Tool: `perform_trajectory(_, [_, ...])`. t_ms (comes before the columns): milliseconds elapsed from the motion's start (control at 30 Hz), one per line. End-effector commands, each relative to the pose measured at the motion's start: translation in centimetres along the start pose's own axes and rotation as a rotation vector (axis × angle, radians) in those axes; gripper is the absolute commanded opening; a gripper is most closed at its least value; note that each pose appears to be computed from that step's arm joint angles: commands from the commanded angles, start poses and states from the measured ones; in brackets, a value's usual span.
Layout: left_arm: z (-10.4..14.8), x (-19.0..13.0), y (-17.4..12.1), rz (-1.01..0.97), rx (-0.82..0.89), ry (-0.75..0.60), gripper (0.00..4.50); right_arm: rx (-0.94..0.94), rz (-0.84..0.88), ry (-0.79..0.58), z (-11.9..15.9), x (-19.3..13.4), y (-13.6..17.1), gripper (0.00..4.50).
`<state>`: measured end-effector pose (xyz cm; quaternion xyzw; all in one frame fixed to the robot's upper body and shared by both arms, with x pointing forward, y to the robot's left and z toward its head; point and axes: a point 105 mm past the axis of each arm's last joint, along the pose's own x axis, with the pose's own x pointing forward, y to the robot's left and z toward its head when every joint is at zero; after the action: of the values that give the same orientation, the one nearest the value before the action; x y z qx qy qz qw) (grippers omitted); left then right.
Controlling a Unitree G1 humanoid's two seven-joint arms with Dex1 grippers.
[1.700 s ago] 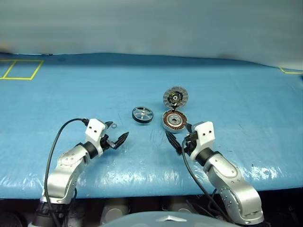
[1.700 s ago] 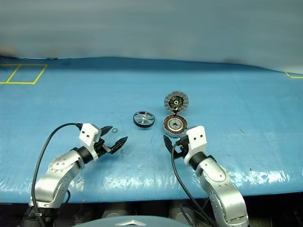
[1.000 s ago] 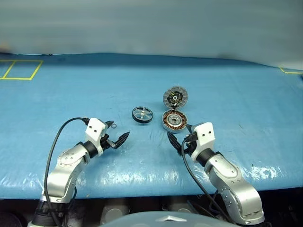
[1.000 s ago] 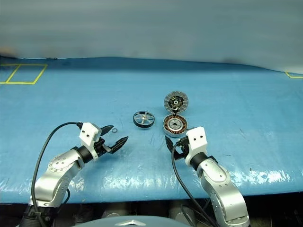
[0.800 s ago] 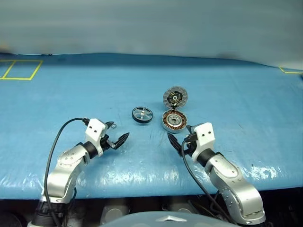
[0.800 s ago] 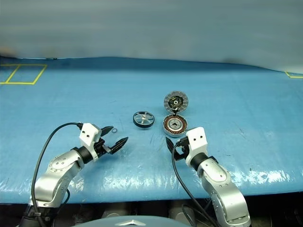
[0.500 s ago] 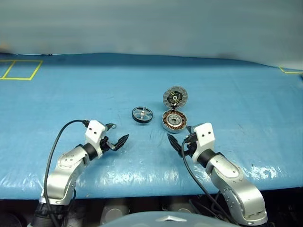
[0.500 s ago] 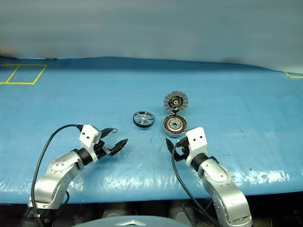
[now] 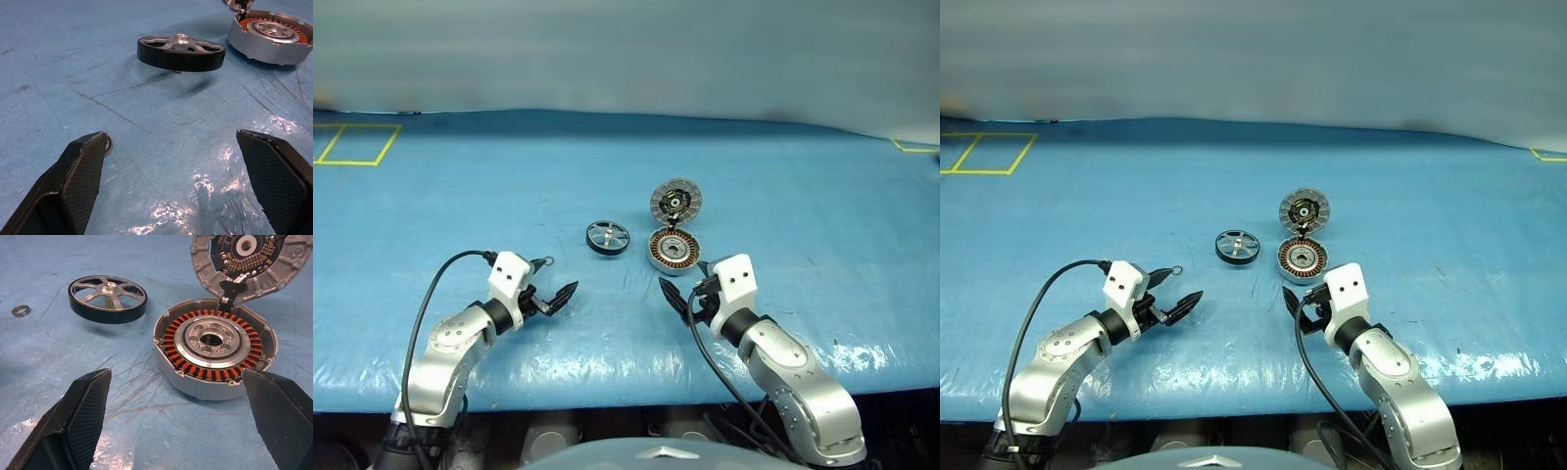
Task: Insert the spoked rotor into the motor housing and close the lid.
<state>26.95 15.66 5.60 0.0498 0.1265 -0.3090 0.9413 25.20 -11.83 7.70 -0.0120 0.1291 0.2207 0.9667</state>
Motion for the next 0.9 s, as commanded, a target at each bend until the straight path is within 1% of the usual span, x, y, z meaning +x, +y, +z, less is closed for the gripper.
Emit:
perform_trajectory(33, [1.8,0.0,-0.3,-0.022,0.040,-0.054,4.50,-0.026,0.015,-0.040,1.3,-0.2,0.2,4.48])
perform_trajectory(267, [1.9,-0.1,-0.1,-0.015,0.052,-0.055,4.50,-0.052,0.047,-0.037,1.7,0.2,0.6,4.48])
perform_trajectory(433, [1.8,-0.3,0.0,0.004,0.051,-0.061,4.50,-0.077,0.084,-0.048,2.4,0.8,1.2,4.48])
perform_trajectory(567, [1.8,-0.5,-0.1,0.013,0.062,-0.072,4.50,-0.131,0.161,-0.025,2.8,1.2,2.1,4.48])
perform_trajectory(667, [1.7,-0.7,-0.6,-0.002,0.079,-0.080,4.50,-0.186,0.208,0.018,3.0,1.2,2.2,4.48])
perform_trajectory(800, [1.3,-0.7,-2.5,-0.092,0.107,-0.095,4.50,-0.278,0.225,0.127,2.9,1.7,1.0,4.48])
perform_trajectory(900, [1.2,-0.9,-3.1,-0.105,0.130,-0.122,4.50,-0.302,0.228,0.189,3.0,2.0,0.5,4.48])
